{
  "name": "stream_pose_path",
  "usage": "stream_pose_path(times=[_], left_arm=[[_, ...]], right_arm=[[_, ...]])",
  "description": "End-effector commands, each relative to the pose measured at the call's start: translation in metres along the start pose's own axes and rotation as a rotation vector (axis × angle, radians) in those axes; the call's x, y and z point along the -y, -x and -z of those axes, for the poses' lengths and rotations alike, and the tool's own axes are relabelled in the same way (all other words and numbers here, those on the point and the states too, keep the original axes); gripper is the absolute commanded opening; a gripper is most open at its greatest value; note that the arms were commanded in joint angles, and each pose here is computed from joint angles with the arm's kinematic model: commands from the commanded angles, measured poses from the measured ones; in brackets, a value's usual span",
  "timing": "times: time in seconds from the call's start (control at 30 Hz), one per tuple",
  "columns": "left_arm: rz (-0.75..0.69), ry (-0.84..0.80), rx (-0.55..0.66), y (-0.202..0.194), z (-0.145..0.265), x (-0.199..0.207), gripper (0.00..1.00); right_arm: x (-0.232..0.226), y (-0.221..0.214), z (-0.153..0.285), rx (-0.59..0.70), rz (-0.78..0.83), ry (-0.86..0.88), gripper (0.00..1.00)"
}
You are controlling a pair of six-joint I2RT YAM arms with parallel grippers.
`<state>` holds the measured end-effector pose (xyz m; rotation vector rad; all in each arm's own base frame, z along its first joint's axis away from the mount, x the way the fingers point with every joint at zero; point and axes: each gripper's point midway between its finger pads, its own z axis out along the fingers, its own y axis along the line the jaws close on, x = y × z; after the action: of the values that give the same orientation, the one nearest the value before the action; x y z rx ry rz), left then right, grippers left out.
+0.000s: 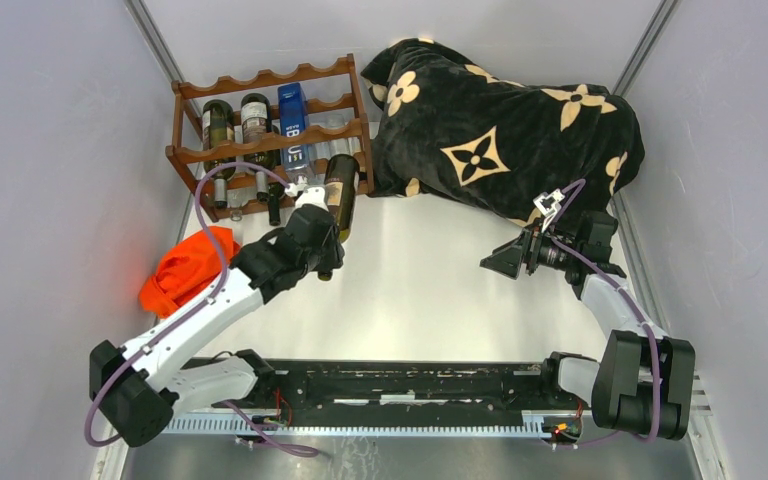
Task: Put the wine bottle on the wine rack
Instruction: Place the wine bottle in the wine rack.
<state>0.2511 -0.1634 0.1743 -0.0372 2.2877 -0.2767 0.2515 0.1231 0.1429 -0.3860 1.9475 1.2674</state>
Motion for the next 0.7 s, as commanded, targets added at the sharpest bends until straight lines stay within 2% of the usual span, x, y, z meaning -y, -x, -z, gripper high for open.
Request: stream_pose_path(times=[0.0,0.67], left_arm=[[0.009,-0.071,0.149,0.060,0.006,0.017,0.02],[0.044,0.000,0.194,0.116,-0.031,0.003,0.02]], right_arm=[[-0.005,0.021,0.002,0.030,0.098,0.007,0.98],[-0.006,0.022,0.002,0.029,0.106,0.017,0.98]])
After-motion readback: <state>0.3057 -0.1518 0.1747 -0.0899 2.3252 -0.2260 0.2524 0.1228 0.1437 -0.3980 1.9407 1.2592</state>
